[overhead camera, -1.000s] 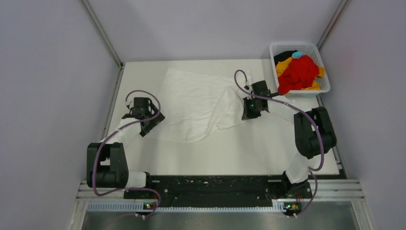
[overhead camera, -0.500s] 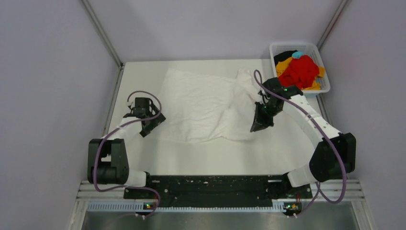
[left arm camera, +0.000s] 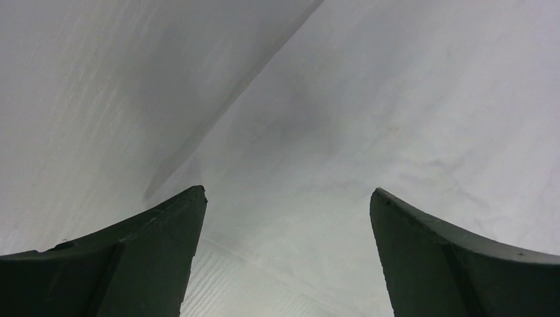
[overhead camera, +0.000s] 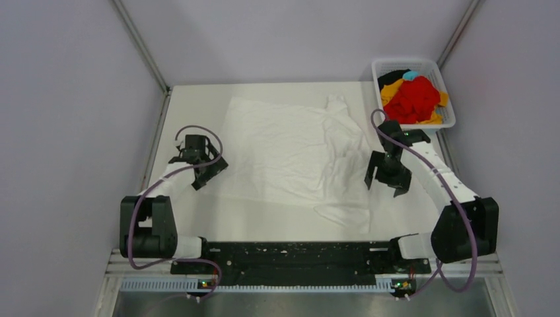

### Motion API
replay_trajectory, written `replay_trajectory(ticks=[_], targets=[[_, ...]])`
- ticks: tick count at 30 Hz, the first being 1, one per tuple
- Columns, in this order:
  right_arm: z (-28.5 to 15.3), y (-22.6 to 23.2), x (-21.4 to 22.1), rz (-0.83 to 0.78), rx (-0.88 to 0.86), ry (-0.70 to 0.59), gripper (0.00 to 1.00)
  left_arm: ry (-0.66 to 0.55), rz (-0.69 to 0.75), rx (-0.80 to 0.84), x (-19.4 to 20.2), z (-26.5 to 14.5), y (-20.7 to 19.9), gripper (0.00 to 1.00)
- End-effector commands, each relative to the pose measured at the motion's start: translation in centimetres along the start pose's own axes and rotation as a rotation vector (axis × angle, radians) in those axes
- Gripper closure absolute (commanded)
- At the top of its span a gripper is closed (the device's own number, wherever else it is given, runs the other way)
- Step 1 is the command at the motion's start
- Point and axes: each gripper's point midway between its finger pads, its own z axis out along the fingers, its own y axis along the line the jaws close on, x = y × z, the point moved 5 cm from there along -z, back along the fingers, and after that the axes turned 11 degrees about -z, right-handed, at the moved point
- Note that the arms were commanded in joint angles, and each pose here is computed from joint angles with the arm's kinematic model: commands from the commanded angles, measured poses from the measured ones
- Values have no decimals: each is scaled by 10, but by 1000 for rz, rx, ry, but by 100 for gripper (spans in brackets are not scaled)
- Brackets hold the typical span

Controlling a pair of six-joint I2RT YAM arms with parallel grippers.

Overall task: Fold and stack the t-shirts
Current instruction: Flatten out the tshirt

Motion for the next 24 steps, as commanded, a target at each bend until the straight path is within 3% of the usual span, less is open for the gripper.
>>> replay_trajectory(ticks=[1,2,7,12,18,24], targets=[[-27,5,-25,-107,-28,-243,7,-64,-15,51,-16,-25,-11,1],[-31,17,-22,-176,-74,-267,2,-70,-17,41,-16,-29,-9,1],[-24,80,5,-505,-180,-323,1,-167,-70,-73,-23,-46,13,1],[7,113,16,-481,-342,-271,1,-219,-168,-142,-29,-51,37,1],[36,107,-10,-399,-172,-366,1,-137,-214,-115,-20,-31,38,4],[61,111,-44,-280,-111,-389,1,-51,-249,-152,-8,-3,39,18]])
